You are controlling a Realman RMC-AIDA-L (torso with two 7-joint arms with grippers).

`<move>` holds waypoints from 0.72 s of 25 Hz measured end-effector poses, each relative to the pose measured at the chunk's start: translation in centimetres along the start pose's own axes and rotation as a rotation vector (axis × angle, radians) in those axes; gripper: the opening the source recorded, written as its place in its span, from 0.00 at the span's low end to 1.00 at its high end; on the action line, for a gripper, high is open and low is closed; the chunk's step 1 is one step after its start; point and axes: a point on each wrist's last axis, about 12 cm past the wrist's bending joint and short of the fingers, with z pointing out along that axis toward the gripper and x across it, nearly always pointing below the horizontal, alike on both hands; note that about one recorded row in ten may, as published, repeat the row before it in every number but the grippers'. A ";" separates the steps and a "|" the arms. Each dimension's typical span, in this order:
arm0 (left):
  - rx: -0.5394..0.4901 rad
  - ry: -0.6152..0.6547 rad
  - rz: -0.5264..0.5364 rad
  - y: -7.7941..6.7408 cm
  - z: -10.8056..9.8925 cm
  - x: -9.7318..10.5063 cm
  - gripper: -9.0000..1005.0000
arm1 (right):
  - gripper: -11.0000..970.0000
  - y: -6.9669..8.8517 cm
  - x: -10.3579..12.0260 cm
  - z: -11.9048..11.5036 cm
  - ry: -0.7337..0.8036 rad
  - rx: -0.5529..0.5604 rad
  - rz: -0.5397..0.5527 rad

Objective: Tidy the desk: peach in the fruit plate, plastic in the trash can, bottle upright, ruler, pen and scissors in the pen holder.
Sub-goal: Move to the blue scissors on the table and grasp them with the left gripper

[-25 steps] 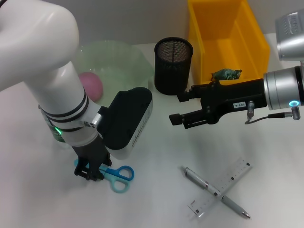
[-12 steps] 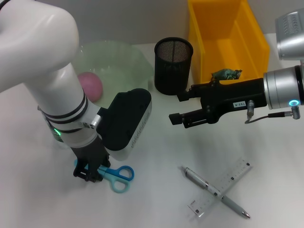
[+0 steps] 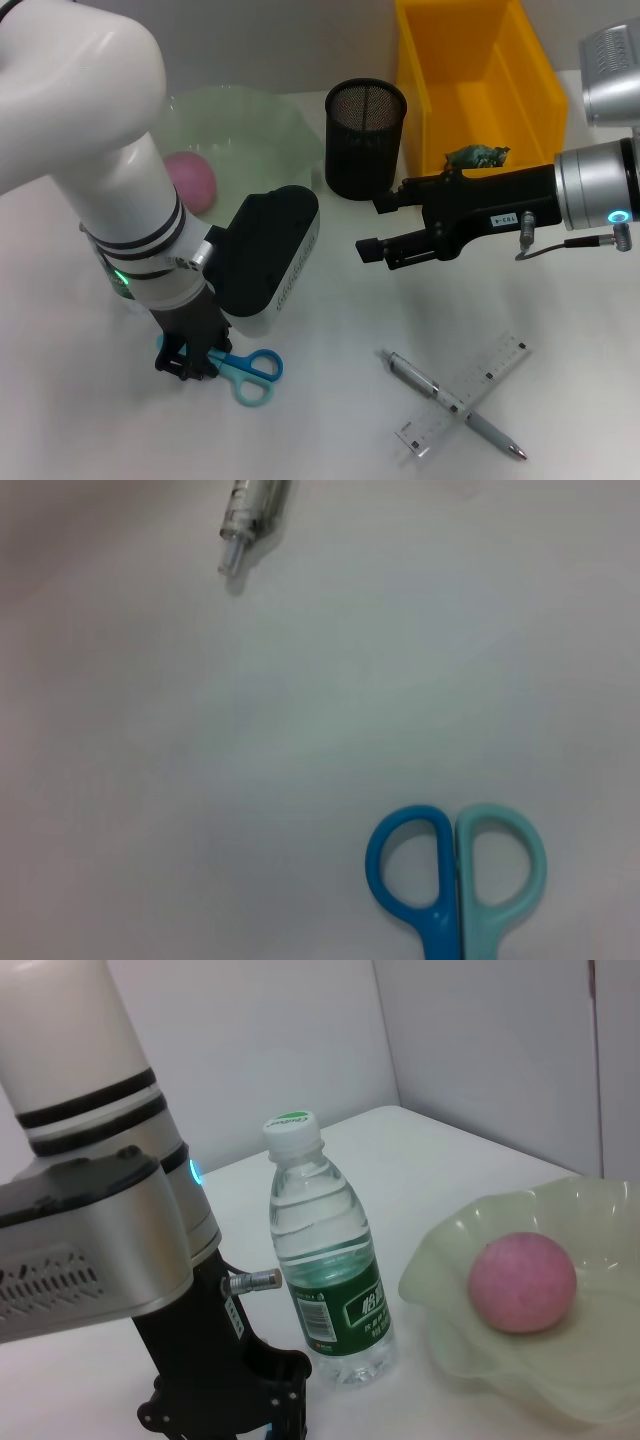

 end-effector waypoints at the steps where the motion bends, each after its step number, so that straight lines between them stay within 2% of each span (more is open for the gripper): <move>1: 0.000 0.000 0.000 0.0 0.0 0.0 0.32 | 0.83 0.0 0.0 0.0 0.000 0.000 0.000; 3: 0.000 0.000 0.000 0.0 0.0 0.0 0.27 | 0.83 0.0 0.0 0.0 0.000 0.000 0.000; 18: 0.003 0.006 -0.002 -0.1 0.0 0.0 0.27 | 0.83 0.0 0.0 0.0 0.000 0.000 0.000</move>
